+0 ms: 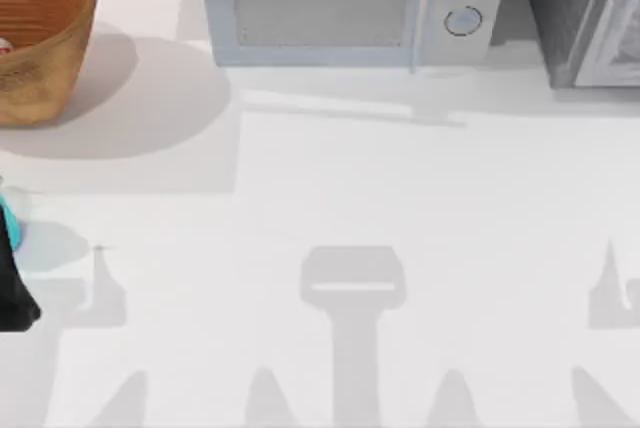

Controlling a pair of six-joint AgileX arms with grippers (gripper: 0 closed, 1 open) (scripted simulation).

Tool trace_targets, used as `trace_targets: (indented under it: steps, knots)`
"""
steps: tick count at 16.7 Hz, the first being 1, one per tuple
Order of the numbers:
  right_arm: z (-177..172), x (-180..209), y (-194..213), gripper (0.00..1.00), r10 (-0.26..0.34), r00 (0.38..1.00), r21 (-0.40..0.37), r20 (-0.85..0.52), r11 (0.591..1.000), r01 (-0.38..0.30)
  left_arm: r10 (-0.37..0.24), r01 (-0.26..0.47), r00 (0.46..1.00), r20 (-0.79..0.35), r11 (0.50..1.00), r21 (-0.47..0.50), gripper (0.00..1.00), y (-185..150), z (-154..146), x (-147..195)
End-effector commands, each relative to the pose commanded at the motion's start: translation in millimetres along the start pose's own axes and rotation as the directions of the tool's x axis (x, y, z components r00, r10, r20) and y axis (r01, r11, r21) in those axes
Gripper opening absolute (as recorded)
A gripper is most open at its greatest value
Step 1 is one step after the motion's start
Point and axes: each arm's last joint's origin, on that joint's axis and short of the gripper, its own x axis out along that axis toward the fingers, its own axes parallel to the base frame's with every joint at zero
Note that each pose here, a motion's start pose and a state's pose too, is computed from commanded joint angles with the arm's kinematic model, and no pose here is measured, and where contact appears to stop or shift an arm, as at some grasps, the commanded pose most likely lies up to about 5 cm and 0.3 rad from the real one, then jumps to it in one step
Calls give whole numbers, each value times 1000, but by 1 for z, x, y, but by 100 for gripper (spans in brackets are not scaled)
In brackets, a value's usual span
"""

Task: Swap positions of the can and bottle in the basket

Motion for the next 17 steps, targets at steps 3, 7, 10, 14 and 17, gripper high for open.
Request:
trace_targets:
  steps: [3,7,10,14,17]
  knots:
    - [0,0,0,100,0,1000,0,0,1000,0,3,-3,1000,-7,1000,0,100,0,1,0]
    - [0,0,0,100,0,1000,0,0,1000,0,29,-29,995,-97,1000,4,100,3,20,3]
    - [0,0,0,100,0,1000,0,0,1000,0,45,-44,979,-199,999,10,100,7,52,13]
    - [0,0,0,100,0,1000,0,0,1000,0,48,-45,932,-359,999,15,100,14,106,46]
    - [0,0,0,100,0,1000,0,0,1000,0,35,-36,871,-489,999,8,100,24,144,90]
